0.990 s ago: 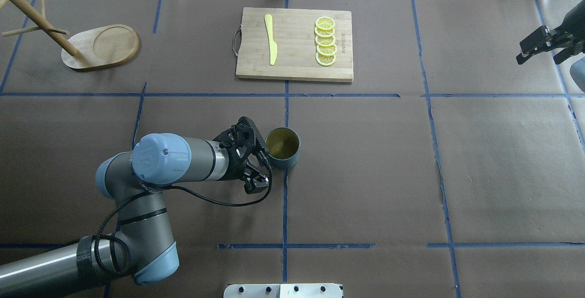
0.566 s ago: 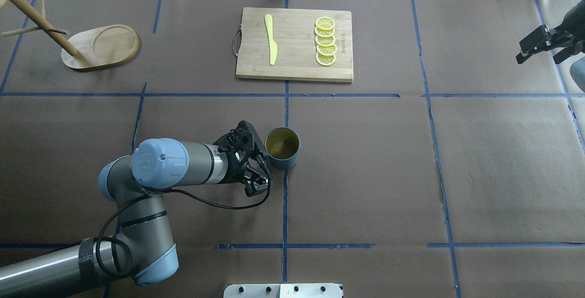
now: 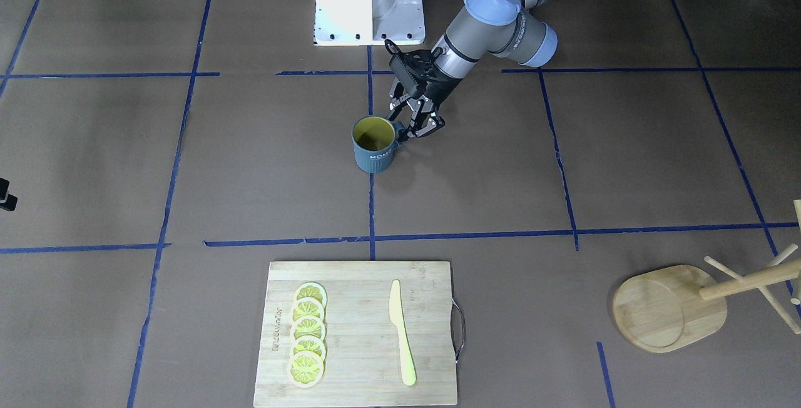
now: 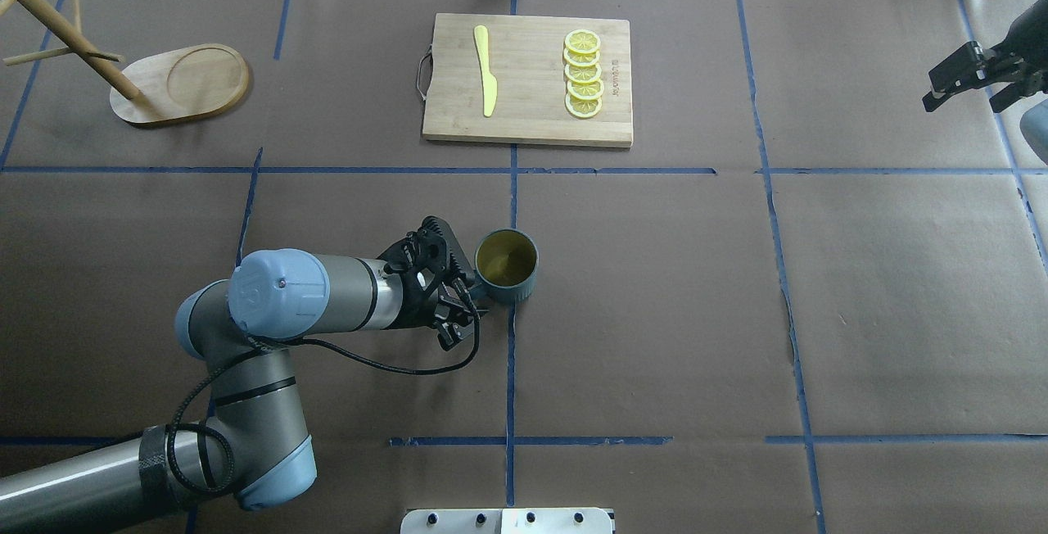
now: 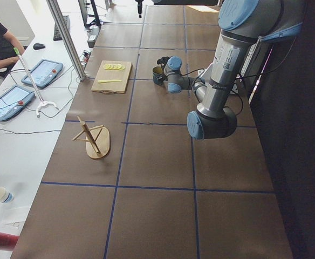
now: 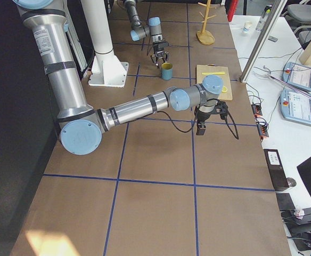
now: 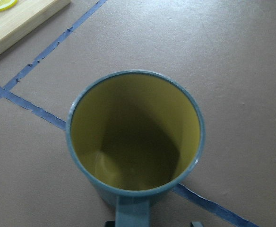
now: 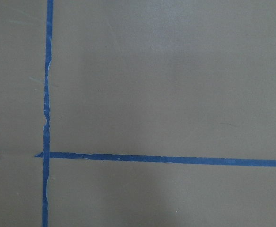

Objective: Hang cup on storage rack
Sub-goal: 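Close the left gripper on the mug rim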

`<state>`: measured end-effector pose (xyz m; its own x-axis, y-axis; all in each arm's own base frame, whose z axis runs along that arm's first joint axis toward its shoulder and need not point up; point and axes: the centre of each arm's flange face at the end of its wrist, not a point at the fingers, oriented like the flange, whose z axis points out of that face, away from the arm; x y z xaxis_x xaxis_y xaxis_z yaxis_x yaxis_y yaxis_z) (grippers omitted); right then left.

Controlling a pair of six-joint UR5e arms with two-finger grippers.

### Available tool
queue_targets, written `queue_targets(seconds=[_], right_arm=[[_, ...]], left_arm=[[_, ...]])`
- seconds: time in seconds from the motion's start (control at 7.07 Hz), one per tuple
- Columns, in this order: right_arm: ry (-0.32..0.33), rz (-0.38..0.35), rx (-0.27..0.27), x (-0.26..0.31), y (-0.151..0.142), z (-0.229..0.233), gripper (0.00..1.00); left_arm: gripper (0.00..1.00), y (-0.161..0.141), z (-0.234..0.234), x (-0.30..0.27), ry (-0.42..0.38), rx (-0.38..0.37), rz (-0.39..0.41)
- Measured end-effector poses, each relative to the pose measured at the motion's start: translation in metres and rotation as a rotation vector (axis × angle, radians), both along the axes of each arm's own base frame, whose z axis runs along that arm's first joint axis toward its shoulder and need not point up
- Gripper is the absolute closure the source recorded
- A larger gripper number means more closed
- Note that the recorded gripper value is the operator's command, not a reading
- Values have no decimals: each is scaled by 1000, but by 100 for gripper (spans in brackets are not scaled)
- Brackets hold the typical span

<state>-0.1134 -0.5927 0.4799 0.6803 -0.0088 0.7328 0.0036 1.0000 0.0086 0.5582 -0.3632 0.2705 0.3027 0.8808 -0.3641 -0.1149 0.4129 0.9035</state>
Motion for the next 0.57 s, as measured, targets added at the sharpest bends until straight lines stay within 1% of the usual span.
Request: queue_targets(seconds=[0.14,0.28,0.42,0.57], right_arm=[[-2,9,-7,0,0,-2,0],[-3,13,-10,0,0,-3,0],[-7,14,-8,0,1,-5,0],[-17,13,-5,0,3,-10,0]], left_arm=[[83,-1,0,-1,2,0,-3],[96,-2,-1,-2,5,-3,-6],[100,-2,-3,-3,10,-7,-8],[100,-3,-6,-6,16,-8,-11]])
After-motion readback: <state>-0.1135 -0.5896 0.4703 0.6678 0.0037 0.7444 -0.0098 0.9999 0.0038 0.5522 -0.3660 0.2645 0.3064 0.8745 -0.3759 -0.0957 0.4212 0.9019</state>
